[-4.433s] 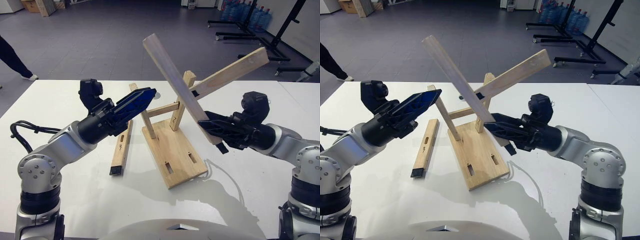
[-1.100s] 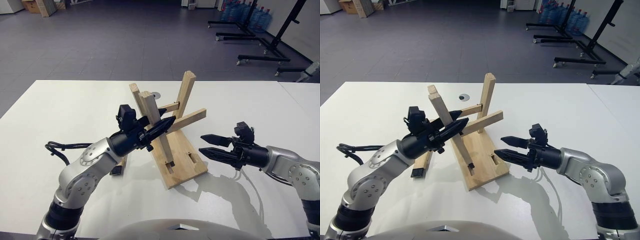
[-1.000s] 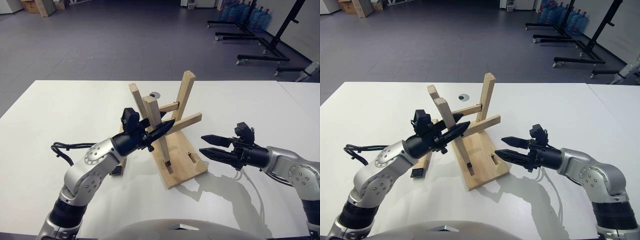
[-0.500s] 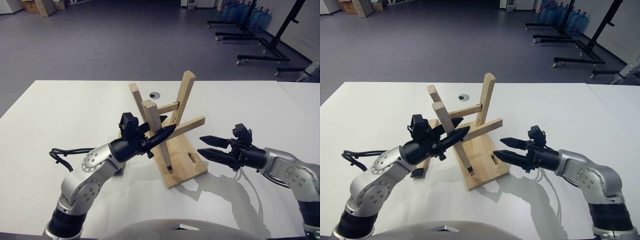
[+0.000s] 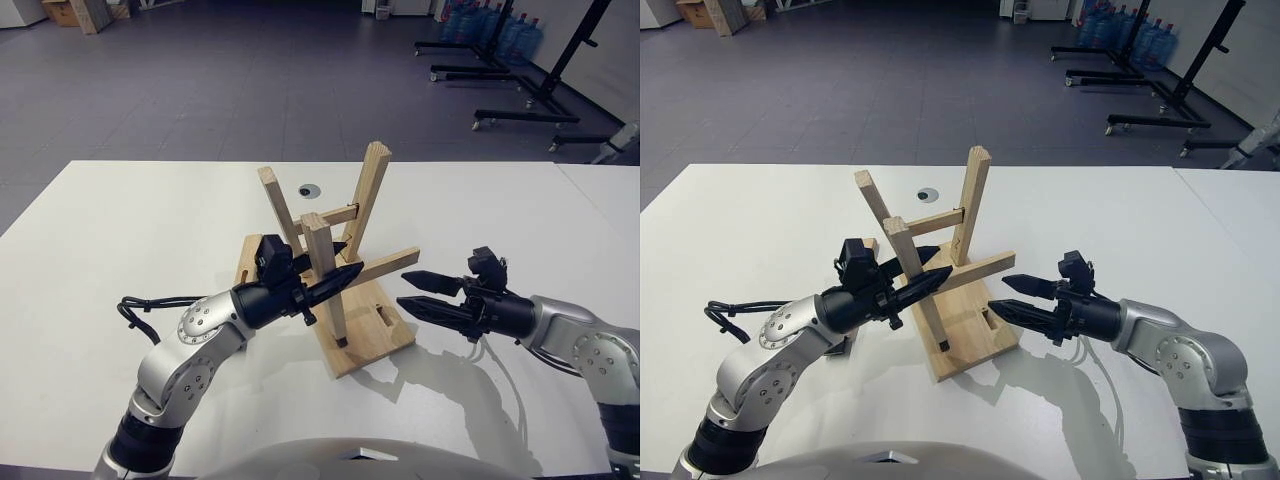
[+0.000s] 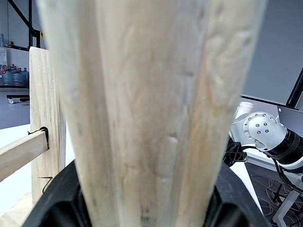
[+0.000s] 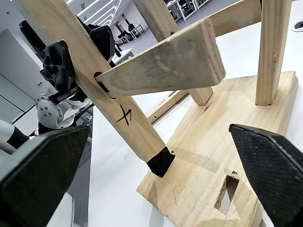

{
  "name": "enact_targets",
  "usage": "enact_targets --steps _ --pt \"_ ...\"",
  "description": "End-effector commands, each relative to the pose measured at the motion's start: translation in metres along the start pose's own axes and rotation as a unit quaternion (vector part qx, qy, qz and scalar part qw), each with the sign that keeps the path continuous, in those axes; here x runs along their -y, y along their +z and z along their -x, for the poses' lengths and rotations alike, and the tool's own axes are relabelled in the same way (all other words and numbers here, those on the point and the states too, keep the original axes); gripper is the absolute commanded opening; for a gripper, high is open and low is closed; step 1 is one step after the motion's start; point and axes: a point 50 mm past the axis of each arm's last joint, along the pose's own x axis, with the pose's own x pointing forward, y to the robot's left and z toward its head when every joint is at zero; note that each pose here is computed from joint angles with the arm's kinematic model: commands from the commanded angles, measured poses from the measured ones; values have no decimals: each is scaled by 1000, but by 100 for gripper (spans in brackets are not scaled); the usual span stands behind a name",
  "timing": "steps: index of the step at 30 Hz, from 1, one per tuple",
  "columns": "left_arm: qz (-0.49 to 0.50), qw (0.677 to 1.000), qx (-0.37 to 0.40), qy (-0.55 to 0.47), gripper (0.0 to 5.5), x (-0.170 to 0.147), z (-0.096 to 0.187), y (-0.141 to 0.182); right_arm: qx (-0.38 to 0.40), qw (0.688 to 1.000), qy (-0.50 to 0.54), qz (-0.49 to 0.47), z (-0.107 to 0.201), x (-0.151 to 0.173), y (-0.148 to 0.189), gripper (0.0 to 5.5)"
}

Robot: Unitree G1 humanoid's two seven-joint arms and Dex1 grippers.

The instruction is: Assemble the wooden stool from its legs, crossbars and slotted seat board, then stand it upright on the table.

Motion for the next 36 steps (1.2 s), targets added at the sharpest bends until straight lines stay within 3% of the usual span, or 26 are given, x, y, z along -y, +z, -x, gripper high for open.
enact_targets --steps 1,14,21,36 --pt "-22 1000 -1 -1 204 -2 0 8 -5 1000 0 2 -3 1 2 540" --pt "-7 1000 -25 -9 204 3 1 -9 -2 1000 -1 -1 -3 2 0 540" --pt "-30 999 -15 -1 204 -8 2 5 1 1000 0 -3 -5 2 0 540" --pt "-28 998 -44 -30 204 -8 10 -4 3 1000 0 -4 -7 1 -2 540"
